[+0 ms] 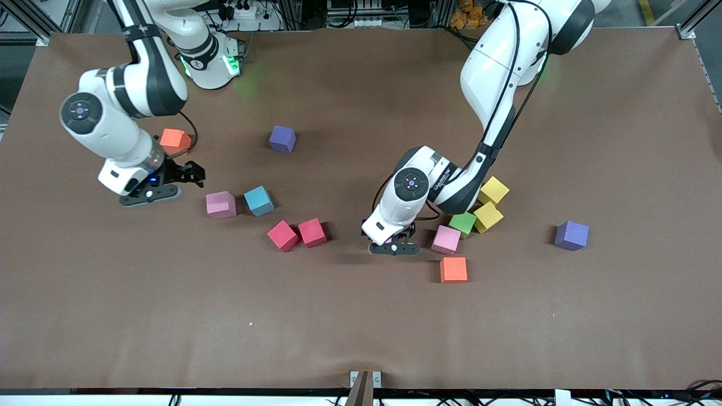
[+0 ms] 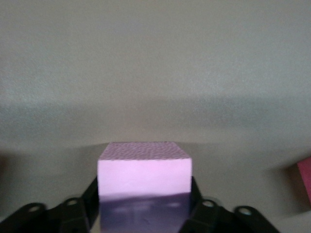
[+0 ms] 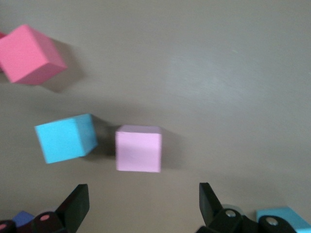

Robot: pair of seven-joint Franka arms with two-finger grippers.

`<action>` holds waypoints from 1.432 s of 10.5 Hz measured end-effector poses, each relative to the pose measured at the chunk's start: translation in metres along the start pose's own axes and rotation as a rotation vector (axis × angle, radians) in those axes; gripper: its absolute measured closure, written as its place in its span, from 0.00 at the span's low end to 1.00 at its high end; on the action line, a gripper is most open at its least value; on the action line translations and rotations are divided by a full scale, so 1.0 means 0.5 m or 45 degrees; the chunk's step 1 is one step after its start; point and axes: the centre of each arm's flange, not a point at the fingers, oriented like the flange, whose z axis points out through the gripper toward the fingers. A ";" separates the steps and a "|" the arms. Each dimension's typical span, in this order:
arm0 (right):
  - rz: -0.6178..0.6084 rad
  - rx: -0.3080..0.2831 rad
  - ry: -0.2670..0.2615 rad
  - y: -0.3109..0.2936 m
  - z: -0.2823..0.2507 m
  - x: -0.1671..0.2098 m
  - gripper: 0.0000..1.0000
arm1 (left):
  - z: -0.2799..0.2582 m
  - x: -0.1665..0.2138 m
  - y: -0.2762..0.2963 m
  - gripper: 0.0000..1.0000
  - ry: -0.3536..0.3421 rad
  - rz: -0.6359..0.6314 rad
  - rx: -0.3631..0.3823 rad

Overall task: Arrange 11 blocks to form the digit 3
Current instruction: 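Lift the lavender block with the left gripper while the right grasps purple block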

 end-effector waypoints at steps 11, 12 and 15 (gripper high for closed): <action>0.417 0.067 -0.354 -0.340 0.176 -0.150 0.00 | -0.105 -0.339 0.080 0.44 -0.276 -0.188 0.146; 0.424 0.047 -0.369 -0.365 0.197 -0.182 0.00 | -0.086 -0.388 0.096 0.44 -0.278 -0.211 0.132; 0.512 0.021 -0.362 -0.382 0.247 -0.245 0.00 | -0.064 -0.515 0.120 0.44 -0.277 -0.193 0.142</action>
